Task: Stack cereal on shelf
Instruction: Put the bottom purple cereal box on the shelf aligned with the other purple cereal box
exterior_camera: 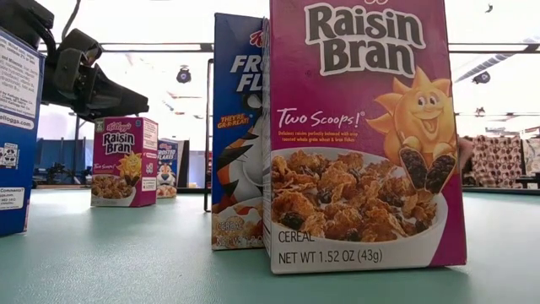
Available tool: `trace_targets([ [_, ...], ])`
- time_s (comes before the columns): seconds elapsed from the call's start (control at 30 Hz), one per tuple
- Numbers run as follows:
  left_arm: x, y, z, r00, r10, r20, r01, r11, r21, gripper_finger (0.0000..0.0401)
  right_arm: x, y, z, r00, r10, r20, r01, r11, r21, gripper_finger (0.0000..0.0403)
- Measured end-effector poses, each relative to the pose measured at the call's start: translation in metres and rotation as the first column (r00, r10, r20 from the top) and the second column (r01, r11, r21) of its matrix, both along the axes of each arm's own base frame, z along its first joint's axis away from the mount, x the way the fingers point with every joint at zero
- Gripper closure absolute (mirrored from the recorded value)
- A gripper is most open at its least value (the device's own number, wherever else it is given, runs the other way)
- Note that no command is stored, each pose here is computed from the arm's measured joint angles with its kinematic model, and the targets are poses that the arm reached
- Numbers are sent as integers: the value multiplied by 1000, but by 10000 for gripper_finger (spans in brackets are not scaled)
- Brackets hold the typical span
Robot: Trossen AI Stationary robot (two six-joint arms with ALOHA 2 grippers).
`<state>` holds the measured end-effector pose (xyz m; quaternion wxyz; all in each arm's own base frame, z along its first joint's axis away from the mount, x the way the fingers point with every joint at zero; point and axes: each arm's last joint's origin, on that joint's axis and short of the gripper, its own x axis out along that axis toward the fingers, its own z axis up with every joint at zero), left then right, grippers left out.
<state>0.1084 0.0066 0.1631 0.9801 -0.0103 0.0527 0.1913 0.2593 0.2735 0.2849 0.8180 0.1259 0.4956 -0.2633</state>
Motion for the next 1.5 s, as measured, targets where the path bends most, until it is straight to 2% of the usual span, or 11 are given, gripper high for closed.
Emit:
trace_targets([
  [0.2, 0, 0, 0, 1000, 0, 0, 0, 1000, 0, 183, 8, 5, -10, 984, 171, 55, -165, 982, -94, 156],
  [0.47, 0, 0, 0, 1000, 0, 0, 0, 1000, 0, 183, 21, 17, -14, 892, 442, 98, -417, 886, -204, 156],
  [0.63, 0, 0, 0, 1000, 0, -1, 0, 1000, 0, 183, 26, 20, -16, 842, 530, 95, -490, 828, -273, 156],
  [0.77, 0, 0, 0, 1000, 0, -1, 0, 1000, 0, 183, 32, 18, -19, 827, 554, 90, -510, 809, -292, 142],
  [1.1, 0, 0, 0, 1000, 0, -1, 0, 1000, 0, 183, 56, -5, -29, 861, 499, 99, -468, 853, -231, 89],
  [1.5, 0, 0, 0, 1000, 0, -1, 0, 1000, 0, 183, 76, -21, -42, 865, 480, 144, -464, 876, -131, 78],
])
